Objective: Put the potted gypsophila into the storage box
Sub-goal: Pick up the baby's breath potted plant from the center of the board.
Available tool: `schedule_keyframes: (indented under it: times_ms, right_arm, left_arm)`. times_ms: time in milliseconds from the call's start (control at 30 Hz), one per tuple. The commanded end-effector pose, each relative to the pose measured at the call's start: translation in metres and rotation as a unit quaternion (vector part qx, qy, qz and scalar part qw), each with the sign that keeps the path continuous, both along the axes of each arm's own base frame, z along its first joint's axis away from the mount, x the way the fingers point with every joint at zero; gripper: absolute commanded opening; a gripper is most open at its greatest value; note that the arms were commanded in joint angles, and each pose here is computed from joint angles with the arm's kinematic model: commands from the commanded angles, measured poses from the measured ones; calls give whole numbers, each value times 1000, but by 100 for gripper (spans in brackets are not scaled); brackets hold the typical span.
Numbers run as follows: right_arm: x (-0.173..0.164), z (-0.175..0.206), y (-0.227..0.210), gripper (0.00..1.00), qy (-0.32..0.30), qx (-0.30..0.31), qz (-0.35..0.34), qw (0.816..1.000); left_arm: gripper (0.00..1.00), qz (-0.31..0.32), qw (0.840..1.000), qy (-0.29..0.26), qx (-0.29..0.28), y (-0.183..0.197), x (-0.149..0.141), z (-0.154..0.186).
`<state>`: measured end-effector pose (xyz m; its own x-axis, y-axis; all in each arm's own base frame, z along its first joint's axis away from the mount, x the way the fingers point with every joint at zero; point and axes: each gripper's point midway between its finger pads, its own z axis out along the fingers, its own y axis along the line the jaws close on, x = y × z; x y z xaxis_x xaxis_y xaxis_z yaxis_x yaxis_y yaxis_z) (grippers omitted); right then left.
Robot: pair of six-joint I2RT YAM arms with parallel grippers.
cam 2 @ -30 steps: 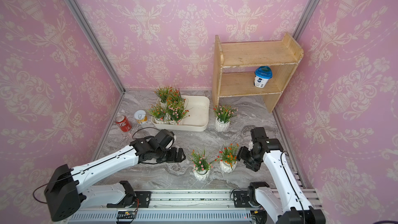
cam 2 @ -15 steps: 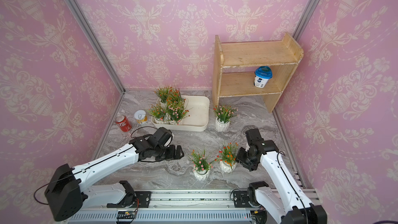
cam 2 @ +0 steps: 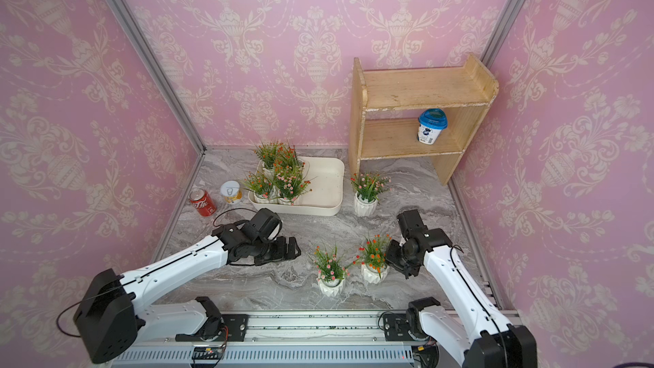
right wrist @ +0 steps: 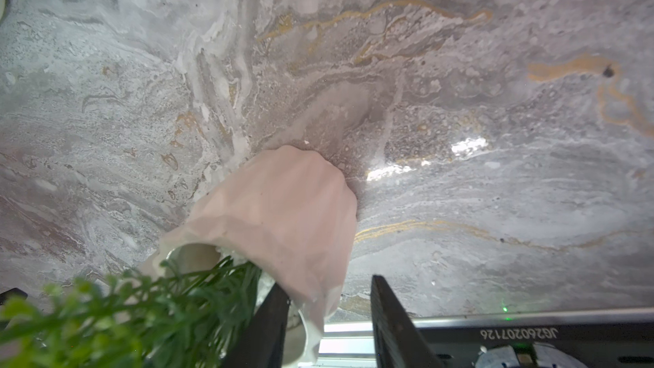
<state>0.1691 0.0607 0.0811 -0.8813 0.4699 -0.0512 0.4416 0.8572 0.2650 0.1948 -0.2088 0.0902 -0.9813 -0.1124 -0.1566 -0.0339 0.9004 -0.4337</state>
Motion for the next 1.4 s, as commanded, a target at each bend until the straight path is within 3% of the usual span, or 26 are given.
schedule_keyframes:
  times_ms: [0, 300, 567, 1033, 1367]
  right_arm:
    - [-1, -7, -4, 39, 6, -16, -8, 1000]
    - [-4, -12, -2, 27, 13, -23, 2, 1000]
    - [-3, -8, -2, 10, 11, -28, 8, 1000]
    - [20, 24, 0, 6, -7, -41, 26, 999]
    - [67, 78, 13, 3, -53, -49, 58, 996]
  left_arm:
    - [99, 13, 1000, 19, -5, 2, -2, -6]
    - [99, 22, 999, 28, -6, 3, 2, -10]
    - [99, 23, 999, 33, -8, 2, 4, -13]
    - [99, 32, 999, 21, -10, 7, 16, 1]
    - [99, 50, 999, 7, -14, 19, 28, 18]
